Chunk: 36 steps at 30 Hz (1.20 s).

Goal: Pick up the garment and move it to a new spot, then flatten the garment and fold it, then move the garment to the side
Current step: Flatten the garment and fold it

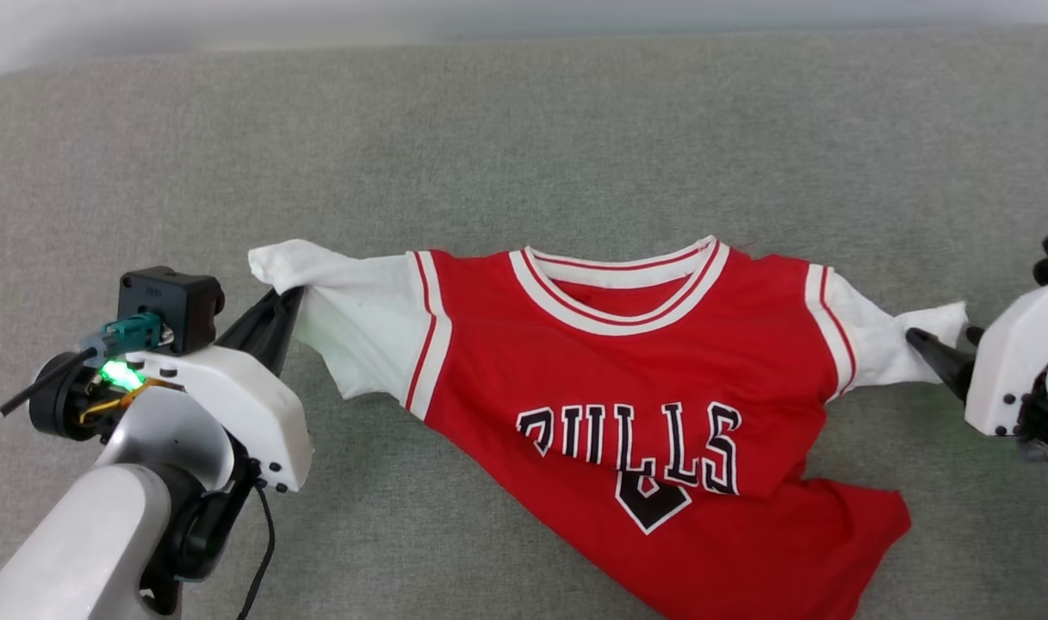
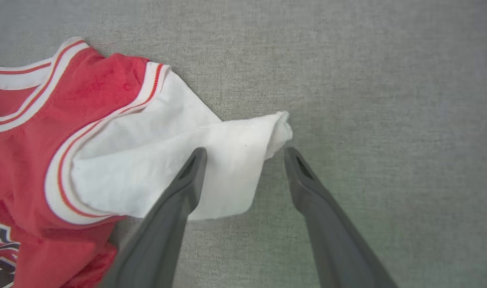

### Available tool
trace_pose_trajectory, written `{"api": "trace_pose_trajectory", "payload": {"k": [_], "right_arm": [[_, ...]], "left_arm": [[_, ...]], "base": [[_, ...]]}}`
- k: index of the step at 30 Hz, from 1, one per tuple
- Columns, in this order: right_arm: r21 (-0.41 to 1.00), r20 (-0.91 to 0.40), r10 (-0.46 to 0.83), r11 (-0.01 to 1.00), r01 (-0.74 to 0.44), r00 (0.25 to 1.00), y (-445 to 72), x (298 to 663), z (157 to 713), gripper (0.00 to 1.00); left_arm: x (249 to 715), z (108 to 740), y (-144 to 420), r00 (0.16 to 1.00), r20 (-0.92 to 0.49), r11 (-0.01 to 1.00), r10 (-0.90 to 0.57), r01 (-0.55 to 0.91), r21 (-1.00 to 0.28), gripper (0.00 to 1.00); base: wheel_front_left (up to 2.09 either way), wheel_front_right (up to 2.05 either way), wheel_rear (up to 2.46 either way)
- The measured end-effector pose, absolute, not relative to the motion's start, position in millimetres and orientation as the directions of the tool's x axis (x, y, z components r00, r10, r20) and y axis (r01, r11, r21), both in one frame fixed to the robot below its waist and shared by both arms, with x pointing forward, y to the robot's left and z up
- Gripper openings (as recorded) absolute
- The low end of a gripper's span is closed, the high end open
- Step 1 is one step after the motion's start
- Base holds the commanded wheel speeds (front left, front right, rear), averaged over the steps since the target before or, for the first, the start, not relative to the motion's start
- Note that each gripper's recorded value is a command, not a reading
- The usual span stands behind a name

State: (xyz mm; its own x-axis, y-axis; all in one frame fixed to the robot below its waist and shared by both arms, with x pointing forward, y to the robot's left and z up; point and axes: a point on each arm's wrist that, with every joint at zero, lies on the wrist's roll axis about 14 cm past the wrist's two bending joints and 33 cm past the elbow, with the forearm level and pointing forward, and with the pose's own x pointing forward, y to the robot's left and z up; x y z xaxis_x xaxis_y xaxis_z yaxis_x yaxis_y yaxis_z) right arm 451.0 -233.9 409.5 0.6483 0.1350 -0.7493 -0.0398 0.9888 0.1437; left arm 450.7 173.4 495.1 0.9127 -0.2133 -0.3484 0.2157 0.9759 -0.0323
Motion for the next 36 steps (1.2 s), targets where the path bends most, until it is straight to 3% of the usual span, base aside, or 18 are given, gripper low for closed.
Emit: {"api": "trace_pose_trajectory", "payload": {"k": [5, 10, 11, 12, 13, 18, 22, 26, 36], "right_arm": [[0.155, -0.835, 0.171, 0.985, -0.075, 0.524, -217, 446, 375, 1.0], [0.166, -0.873, 0.185, 0.983, -0.083, 0.451, -211, 446, 359, 0.98], [0.165, -0.88, 0.185, 0.983, -0.084, 0.437, -211, 445, 358, 0.44], [0.166, -0.885, 0.186, 0.982, -0.085, 0.426, -210, 445, 358, 0.06], [0.167, -0.886, 0.187, 0.982, -0.084, 0.425, -210, 445, 358, 0.0], [0.162, -0.887, 0.187, 0.982, -0.095, 0.423, -209, 444, 364, 0.0], [0.135, -0.865, 0.172, 0.985, -0.111, 0.471, -212, 450, 379, 0.0], [0.041, -0.736, 0.099, 0.994, -0.102, 0.67, -235, 485, 439, 0.0], [-0.065, -0.419, 0.003, 0.997, -0.034, 0.908, -259, 528, 563, 0.0]], "left_arm": [[455, 485, 174, 0.906, -0.366, 0.976, -0.212, 0.214, -0.035, 0.0], [456, 476, 176, 0.901, -0.381, 0.978, -0.207, 0.206, -0.044, 0.0], [455, 475, 177, 0.9, -0.385, 0.978, -0.204, 0.203, -0.043, 0.0], [455, 474, 177, 0.9, -0.387, 0.978, -0.203, 0.201, -0.045, 0.0], [455, 473, 178, 0.899, -0.389, 0.979, -0.203, 0.2, -0.047, 0.0], [454, 477, 177, 0.903, -0.377, 0.978, -0.207, 0.205, -0.045, 0.0], [457, 488, 178, 0.916, -0.344, 0.978, -0.205, 0.204, -0.039, 0.0], [471, 526, 179, 0.951, -0.237, 0.98, -0.199, 0.2, -0.019, 0.0], [517, 606, 182, 0.981, -0.033, 0.981, -0.19, 0.189, -0.041, 0.0]], "base": [[0.0, 0.0, 0.0], [0.0, 0.0, 0.0], [0.0, 0.0, 0.0], [0.0, 0.0, 0.0], [0.0, 0.0, 0.0], [0.0, 0.0, 0.0], [0.0, 0.0, 0.0], [0.0, 0.0, 0.0], [0.0, 0.0, 0.0]]}}
